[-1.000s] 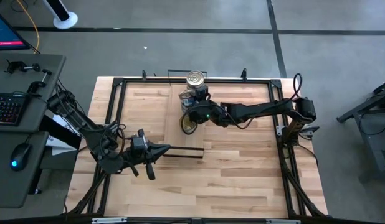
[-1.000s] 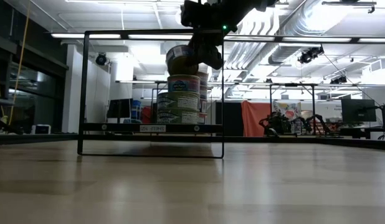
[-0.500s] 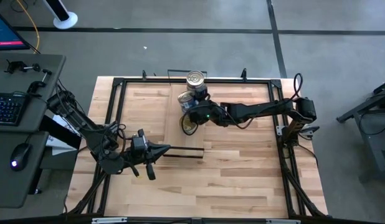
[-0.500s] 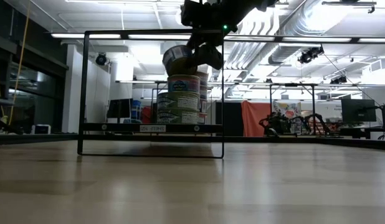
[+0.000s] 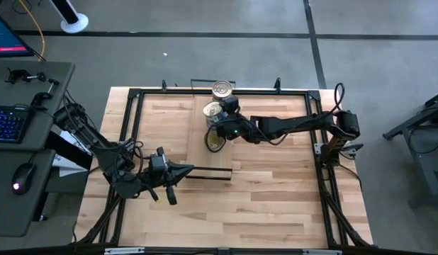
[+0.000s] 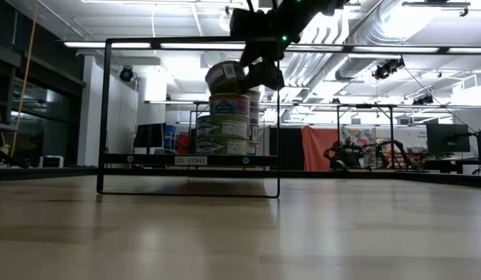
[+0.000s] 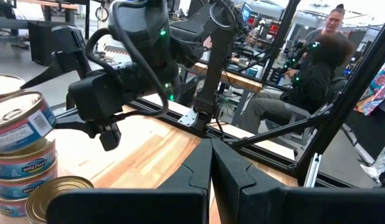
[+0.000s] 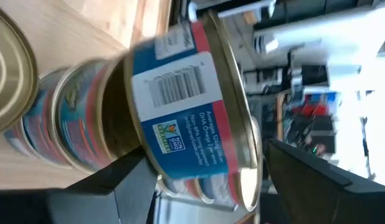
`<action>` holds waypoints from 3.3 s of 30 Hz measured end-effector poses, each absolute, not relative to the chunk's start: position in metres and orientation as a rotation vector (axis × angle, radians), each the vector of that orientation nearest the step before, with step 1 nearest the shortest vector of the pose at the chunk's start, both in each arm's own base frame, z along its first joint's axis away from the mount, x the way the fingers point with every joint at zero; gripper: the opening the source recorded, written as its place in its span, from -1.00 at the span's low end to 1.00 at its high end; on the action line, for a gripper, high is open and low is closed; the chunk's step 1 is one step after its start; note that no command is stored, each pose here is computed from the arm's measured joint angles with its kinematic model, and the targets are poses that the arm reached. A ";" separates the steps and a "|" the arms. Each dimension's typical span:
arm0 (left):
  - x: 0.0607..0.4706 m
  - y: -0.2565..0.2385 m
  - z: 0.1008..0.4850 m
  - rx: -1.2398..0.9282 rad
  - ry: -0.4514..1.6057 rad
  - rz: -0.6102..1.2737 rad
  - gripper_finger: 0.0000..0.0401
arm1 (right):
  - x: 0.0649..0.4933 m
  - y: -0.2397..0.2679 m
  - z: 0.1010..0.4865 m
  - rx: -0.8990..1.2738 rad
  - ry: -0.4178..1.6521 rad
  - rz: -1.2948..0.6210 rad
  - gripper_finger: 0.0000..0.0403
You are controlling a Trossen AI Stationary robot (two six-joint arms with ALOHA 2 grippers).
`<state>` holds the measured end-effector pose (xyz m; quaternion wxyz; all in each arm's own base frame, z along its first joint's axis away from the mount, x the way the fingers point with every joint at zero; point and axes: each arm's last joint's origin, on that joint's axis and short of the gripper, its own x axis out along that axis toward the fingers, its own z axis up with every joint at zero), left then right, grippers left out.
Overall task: Stack canned seafood by type on shelf
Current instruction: Stack the blue pink tuna can on top of the other blue pink tuna cans on the shelf, then return to Home Position
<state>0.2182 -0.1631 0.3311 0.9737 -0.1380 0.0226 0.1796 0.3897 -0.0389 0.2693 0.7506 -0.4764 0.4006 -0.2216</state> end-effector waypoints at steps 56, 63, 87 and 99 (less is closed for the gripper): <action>0.214 -0.162 0.337 -0.407 0.063 0.239 -1.00 | 0.385 -0.047 0.295 -0.504 0.855 -0.456 0.39; 0.209 -0.157 0.343 -0.425 0.046 0.238 -1.00 | 0.385 -0.047 0.295 -0.502 0.855 -0.456 0.39; 0.209 -0.156 0.344 -0.327 0.057 0.234 -1.00 | 0.385 -0.047 0.294 -0.441 0.838 -0.483 0.39; 0.209 -0.156 0.344 -0.284 0.062 0.233 -1.00 | 0.385 -0.047 0.294 -0.441 0.839 -0.483 0.39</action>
